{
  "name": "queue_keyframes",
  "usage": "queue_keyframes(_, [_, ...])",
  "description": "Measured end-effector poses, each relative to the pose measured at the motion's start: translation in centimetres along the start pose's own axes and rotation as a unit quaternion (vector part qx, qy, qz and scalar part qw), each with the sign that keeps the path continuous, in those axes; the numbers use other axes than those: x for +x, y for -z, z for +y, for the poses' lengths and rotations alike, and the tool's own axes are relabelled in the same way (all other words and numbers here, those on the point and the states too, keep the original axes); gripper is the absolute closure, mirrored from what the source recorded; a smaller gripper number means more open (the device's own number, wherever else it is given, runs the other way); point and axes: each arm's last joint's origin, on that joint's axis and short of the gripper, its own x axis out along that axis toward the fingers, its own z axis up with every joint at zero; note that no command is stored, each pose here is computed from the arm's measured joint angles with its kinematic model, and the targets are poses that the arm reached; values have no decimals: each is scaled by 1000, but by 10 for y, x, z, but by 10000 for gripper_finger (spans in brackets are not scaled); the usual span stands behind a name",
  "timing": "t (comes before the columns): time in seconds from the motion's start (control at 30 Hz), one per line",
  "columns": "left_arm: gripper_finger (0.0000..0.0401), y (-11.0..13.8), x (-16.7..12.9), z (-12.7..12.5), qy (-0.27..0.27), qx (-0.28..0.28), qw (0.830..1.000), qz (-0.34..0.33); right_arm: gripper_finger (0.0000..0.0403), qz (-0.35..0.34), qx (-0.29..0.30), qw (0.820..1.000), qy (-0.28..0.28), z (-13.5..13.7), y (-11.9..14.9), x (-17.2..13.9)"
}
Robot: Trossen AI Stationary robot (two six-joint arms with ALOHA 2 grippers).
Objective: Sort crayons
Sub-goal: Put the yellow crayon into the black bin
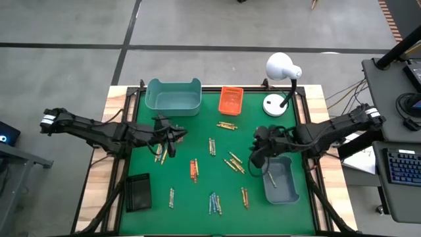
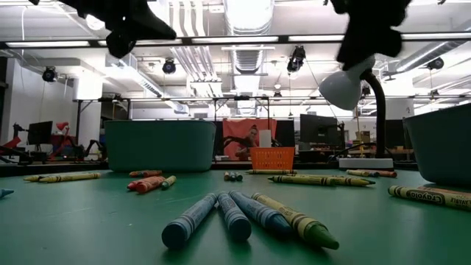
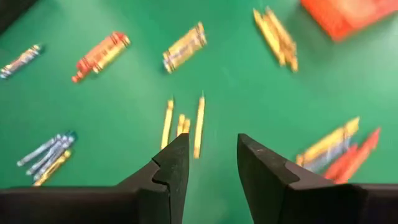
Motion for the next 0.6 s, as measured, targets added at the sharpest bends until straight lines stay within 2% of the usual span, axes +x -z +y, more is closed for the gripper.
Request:
queue_keyframes(0.17, [401,11,4,3,-16,-75,996,49,287,-60,-77,995,-27,3,-16,2])
queue_keyframes(0.27, [401,21,1,7,-35,-132,985,102,286,-91,-117,988,-37,4,-23,3])
queue_keyframes(0.33, [401,29,-2,11,-58,-174,971,150,286,-111,-135,984,-42,4,-29,3])
queue_keyframes(0.43, [401,40,-8,18,-113,-214,941,238,286,-131,-156,978,-42,3,-35,4])
queue_keyframes(0.53, [401,44,-13,20,-163,-226,914,295,288,-143,-169,974,-37,0,-39,5])
queue_keyframes(0.6, [401,42,-12,19,-175,-225,906,312,289,-145,-169,974,-32,-2,-42,6])
